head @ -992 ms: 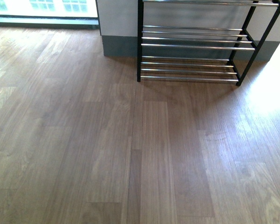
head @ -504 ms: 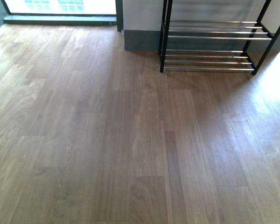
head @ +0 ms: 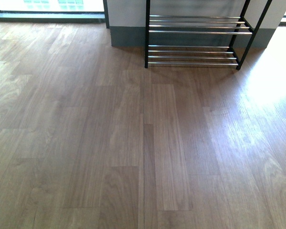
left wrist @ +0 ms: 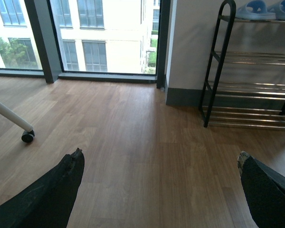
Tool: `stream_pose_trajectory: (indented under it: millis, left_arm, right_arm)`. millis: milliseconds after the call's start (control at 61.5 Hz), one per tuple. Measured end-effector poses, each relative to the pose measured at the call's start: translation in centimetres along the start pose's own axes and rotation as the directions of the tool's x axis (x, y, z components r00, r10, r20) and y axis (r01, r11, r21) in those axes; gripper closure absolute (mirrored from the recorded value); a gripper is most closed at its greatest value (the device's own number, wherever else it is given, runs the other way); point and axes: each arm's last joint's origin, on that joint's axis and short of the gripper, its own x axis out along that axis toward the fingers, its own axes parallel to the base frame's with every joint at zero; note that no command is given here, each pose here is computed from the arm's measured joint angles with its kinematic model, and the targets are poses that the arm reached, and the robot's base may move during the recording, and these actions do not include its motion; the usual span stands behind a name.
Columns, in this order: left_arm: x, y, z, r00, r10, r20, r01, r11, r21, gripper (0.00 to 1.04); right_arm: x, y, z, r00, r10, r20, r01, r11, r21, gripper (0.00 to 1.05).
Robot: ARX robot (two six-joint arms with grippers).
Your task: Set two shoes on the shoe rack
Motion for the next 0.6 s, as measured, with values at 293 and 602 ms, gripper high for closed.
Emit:
stream_pose_trajectory:
  millis: [293, 602]
  left_arm:
    - [0.00, 0.00, 0.00, 1.000, 0.001, 0.000, -0.001, 1.000, 0.000, 0.09]
    - [0.00, 0.01, 0.00, 1.000, 0.001, 0.000, -0.001, 1.000, 0.000, 0.09]
  right_arm:
    - [0.00, 0.01, 0.00, 1.000, 0.003, 0.000, -0.003, 1.000, 0.000, 0.09]
    - [0.00, 0.00, 0.00, 1.000, 0.000, 0.000, 0.000, 1.000, 0.000, 0.09]
